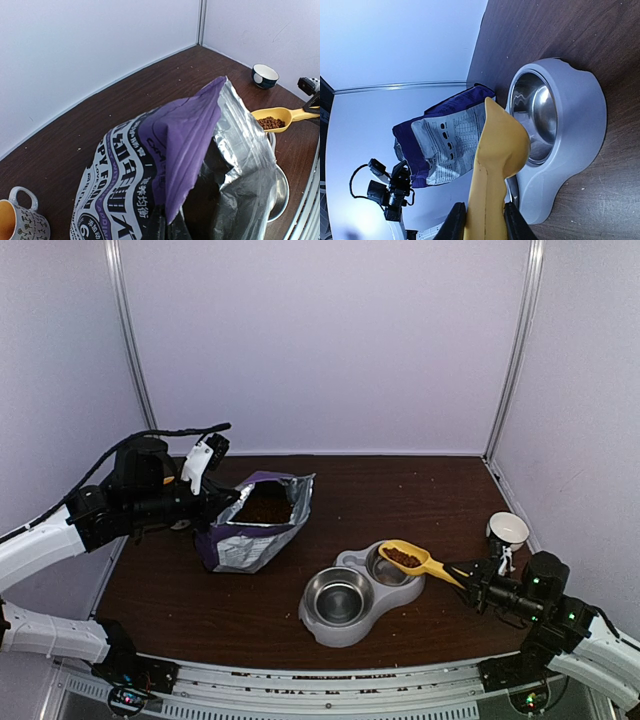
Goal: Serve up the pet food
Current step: Place the pet food in the pet food bowl.
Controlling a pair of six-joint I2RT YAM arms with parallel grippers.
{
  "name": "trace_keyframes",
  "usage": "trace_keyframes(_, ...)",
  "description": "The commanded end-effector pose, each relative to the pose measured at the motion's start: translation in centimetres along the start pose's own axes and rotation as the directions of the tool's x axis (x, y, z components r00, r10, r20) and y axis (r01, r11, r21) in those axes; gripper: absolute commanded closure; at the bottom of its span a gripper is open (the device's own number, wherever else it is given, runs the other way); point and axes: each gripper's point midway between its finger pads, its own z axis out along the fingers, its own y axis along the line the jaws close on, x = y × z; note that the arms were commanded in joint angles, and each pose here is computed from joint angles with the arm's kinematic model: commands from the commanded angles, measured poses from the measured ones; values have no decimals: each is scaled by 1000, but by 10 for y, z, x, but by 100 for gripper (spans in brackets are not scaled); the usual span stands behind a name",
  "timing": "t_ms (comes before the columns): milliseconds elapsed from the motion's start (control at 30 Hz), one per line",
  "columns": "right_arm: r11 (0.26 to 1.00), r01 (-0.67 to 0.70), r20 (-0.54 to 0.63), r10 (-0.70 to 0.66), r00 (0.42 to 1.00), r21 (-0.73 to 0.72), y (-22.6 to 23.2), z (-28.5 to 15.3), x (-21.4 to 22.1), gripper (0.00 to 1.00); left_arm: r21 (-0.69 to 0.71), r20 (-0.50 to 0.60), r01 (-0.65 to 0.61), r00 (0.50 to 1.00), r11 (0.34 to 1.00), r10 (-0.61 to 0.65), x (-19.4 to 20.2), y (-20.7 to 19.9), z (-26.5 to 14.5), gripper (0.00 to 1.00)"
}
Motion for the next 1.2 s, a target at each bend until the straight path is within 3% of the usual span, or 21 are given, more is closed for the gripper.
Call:
trace_keyframes(0,999,31,30,-32,999,22,0,-3,-6,100,-32,24,12,1000,999,-12,-11,7,0,100)
trace_keyframes(400,993,69,25,-72,997,92,-3,-7,-7,100,-28,20,12,1000,1000,-12,-10,6,1,100)
trace_keyframes(1167,930,263,-42,-261,964,256,21,-15,-11,100,-14,17,17,1000,1000,-17,-10,4,2,100)
